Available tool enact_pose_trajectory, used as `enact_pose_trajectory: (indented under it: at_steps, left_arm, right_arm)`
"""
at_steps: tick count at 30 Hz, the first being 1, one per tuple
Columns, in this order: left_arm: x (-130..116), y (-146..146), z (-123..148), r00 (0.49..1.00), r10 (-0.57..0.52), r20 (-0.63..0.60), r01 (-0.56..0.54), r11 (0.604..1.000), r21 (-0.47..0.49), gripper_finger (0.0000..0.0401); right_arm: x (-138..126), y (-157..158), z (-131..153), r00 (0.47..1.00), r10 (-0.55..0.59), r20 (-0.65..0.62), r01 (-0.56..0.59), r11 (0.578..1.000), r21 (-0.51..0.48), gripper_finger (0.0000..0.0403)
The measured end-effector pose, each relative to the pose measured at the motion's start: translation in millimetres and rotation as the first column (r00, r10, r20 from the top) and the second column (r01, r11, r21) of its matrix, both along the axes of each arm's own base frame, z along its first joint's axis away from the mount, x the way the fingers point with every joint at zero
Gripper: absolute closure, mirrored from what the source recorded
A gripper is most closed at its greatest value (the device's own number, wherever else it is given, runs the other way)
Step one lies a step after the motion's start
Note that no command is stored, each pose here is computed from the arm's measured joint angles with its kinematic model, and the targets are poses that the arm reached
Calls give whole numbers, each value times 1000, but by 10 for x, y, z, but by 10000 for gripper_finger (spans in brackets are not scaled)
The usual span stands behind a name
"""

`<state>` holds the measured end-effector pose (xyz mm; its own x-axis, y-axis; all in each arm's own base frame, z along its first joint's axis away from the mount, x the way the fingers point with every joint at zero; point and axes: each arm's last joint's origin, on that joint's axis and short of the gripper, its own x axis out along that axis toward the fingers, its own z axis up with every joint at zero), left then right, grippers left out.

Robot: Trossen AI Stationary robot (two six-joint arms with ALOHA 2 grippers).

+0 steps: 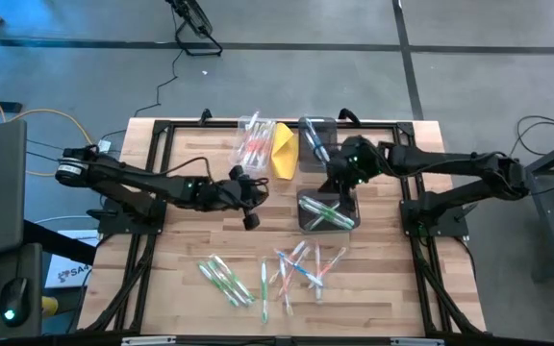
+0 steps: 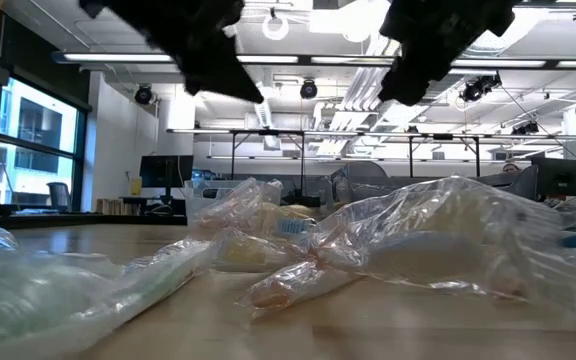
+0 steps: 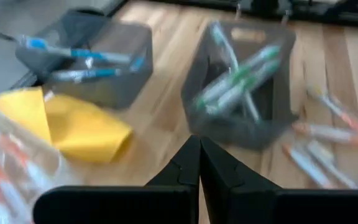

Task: Pick & Place Toothbrushes
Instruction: Put the blue toothbrush into the top black transparent bin

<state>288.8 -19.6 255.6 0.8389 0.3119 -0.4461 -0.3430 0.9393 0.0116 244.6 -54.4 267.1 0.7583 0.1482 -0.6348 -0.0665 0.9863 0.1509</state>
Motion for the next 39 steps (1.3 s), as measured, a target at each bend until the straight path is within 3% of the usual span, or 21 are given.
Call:
enact_pose_trajectory:
  at_steps: [8,24,28,34,39]
  left_arm:
    - [-262,-116,-51,996,-64,62,65,998,-17,401]
    - [-296,-153,29,988,-119,102,124,991,-45,401]
    - [-295,-153,30,988,-119,103,124,991,-45,401]
    - [-297,-153,26,988,-120,98,125,991,-45,401]
    - [-308,-151,1,990,-120,69,123,991,-44,401]
  right_arm:
    - [62,411,22,989,147,18,-147,989,14,398]
    - [161,714,131,951,261,166,-262,965,-18,398]
    - [201,804,206,952,194,235,-209,977,41,398]
    - [155,1178,145,979,57,194,-36,994,-107,399]
    - [117,1588,26,983,-27,184,51,991,-127,400]
